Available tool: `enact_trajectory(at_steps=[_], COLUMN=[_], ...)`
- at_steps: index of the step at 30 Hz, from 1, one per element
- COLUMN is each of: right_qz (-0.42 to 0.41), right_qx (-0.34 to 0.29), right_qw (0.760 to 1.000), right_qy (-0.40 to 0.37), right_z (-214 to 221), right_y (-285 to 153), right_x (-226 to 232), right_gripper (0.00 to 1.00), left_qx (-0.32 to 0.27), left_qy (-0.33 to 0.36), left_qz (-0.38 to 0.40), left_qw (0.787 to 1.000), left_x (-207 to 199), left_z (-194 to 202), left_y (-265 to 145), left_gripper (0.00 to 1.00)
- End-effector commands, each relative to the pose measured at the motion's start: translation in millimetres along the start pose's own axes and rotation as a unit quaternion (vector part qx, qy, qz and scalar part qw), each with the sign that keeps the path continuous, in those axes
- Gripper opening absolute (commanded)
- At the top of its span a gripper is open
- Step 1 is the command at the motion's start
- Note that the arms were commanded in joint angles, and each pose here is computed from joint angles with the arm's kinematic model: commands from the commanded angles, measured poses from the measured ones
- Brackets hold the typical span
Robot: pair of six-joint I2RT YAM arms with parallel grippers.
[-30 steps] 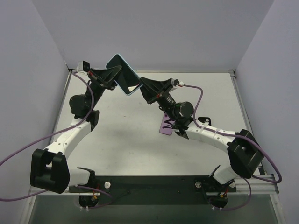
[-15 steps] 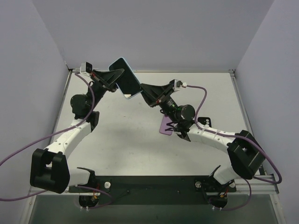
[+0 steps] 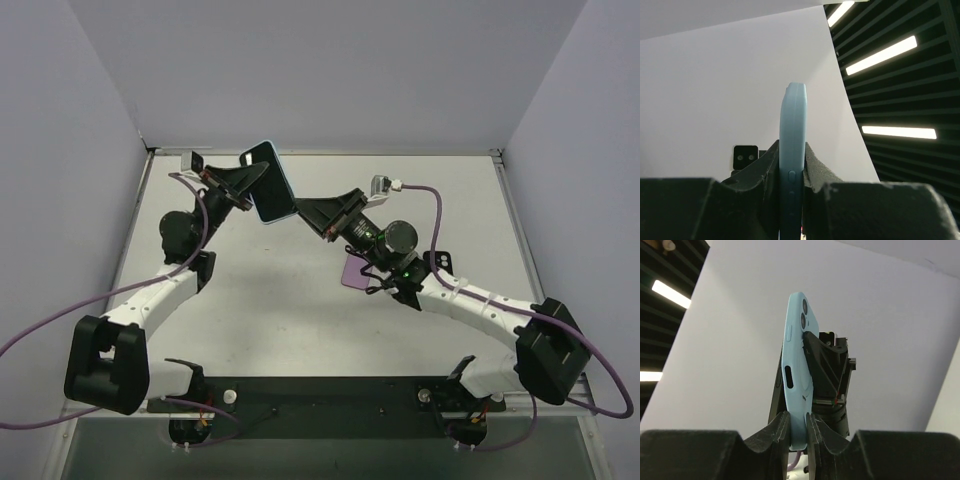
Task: Take the phone out of the phone case
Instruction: Remove the phone case from the phone.
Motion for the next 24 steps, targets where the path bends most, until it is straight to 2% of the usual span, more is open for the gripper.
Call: enact_trajectory(at_steps=[1,5,8,12,16,19,20,24], right_qz=[0.236,0.212,0.202,0.184,0.15,0.134,0.131,0.112], right_qx=[0.117,0.132,0.141,0.146,0.146,0.142,0.141,0.131], right_qw=[0.963,0.966,0.967,0.971,0.977,0.98,0.981,0.985], right_qy=[-0.059,-0.066,-0.065,-0.055,-0.04,-0.034,-0.035,-0.03], right_z=[41,42,44,46,47,46,46,41], right_y=[-41,-34,-31,-28,-23,-18,-18,-11], right_x=[-112,-94,-87,-80,-70,-67,-66,-62], right_gripper=[0.2,0.33,0.37,0.38,0.37,0.32,0.27,0.18], left_qx=[0.074,0.076,0.078,0.079,0.078,0.081,0.081,0.083], left_qy=[0.039,0.038,0.041,0.042,0.036,0.03,0.03,0.02], left_qz=[0.273,0.263,0.26,0.252,0.233,0.216,0.214,0.197], left_qw=[0.958,0.961,0.962,0.964,0.969,0.972,0.973,0.977], left_x=[-121,-114,-111,-105,-90,-76,-74,-59], left_z=[51,52,54,57,59,61,62,64], left_y=[-35,-35,-34,-35,-37,-41,-43,-48], left_gripper=[0.0,0.0,0.0,0.0,0.0,0.0,0.0,0.0])
Point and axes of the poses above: each gripper's point midway between its finger pads, its own y axis out along the fingers, its own x axis along the line the jaws close on, z = x × y, the point moved 4 cm from there along -y, back along the fingers, and after that the axes turned 5 degrees about y, right-handed, at the moved point
